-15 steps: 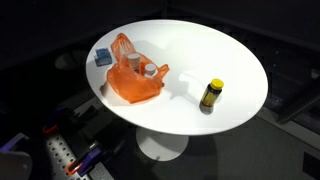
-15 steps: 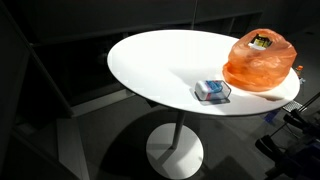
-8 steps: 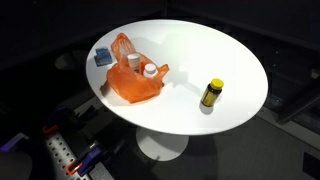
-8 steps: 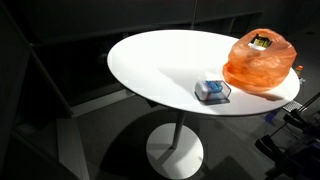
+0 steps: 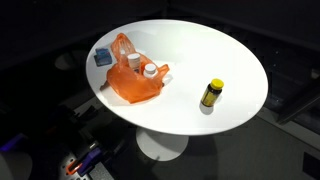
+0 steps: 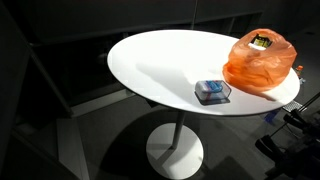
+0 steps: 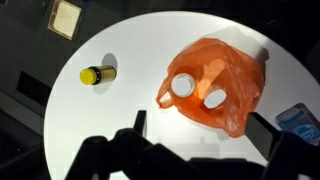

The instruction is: Pick up the blue box from the table and put it in the plastic bag

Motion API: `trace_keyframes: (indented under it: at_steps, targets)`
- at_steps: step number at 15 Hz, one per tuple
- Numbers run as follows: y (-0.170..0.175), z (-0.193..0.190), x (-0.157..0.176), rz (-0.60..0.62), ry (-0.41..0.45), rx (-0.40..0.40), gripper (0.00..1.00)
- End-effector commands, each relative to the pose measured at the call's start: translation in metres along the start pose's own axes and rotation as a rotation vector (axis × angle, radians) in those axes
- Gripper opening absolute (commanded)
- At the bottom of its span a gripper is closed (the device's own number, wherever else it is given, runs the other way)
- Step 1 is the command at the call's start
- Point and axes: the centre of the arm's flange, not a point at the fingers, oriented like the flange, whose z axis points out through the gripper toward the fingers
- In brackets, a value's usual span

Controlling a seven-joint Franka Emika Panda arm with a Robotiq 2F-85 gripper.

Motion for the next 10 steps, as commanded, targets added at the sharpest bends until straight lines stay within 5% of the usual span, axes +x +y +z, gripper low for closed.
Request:
trace_keyframes:
  at_steps: [1,8,10]
  targets:
    - [-0.002,0.003,0.038,-0.192,0.058,-0.010,1.00]
    - [-0.020,0.016,0.068,-0.539,0.182,-0.008,1.00]
    - [-0.017,0.013,0.062,-0.518,0.146,-0.012,1.00]
